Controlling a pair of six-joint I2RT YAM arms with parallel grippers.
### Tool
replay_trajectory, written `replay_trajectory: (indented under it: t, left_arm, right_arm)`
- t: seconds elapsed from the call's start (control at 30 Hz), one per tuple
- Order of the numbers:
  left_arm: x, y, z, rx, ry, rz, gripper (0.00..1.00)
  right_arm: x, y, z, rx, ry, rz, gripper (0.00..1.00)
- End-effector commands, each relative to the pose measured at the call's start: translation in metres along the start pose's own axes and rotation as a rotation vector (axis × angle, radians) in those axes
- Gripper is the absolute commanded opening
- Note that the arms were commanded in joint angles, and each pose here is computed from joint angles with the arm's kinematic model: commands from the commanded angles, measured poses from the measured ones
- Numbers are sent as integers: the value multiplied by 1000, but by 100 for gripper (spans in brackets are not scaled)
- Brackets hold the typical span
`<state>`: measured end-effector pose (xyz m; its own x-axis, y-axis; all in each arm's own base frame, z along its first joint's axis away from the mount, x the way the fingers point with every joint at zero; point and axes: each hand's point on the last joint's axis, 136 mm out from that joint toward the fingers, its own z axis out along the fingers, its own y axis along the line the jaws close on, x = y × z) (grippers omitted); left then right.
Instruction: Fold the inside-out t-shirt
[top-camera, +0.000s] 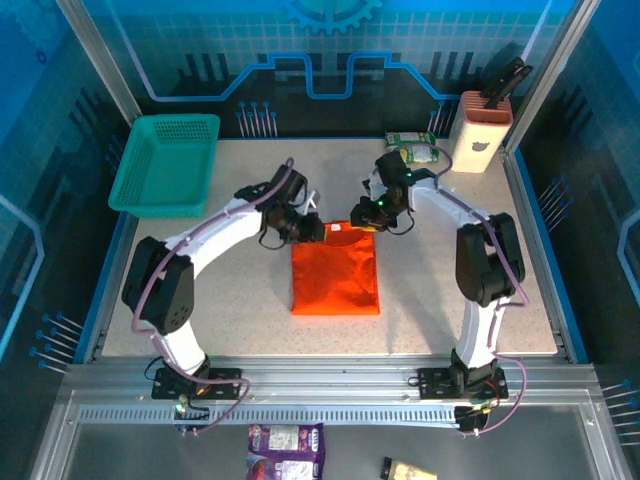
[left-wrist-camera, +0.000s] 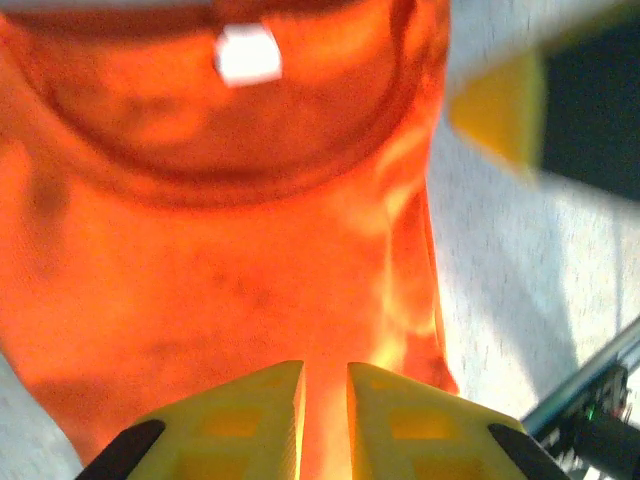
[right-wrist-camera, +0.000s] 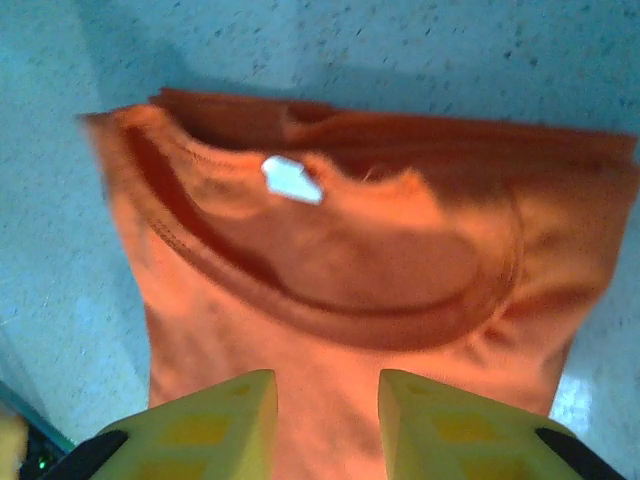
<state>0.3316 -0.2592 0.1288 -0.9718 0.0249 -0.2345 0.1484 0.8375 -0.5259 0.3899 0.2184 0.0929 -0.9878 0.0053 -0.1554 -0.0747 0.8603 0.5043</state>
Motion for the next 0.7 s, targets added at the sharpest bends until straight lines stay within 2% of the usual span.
replay_trajectory:
  t: [0.0, 0.13, 0.27, 0.47, 0.67]
  left_arm:
    - [41, 27, 5, -131, 59, -97, 19]
    - [49, 40, 0, -181, 26, -123, 20]
    - [58, 16, 6, -86, 60, -120, 20]
    - [116, -2, 44, -27, 224, -71, 19]
    - [169, 15, 71, -75, 349, -72, 16]
  right_arm:
    - [-10, -9, 13, -20, 35, 14, 33]
    - [-19, -14, 22, -37, 40, 20, 33]
    - [-27, -21, 30, -42, 42, 39, 33]
    - [-35, -51, 53, -26, 40, 111, 32]
    - [-37, -75, 67, 56, 53, 149, 32]
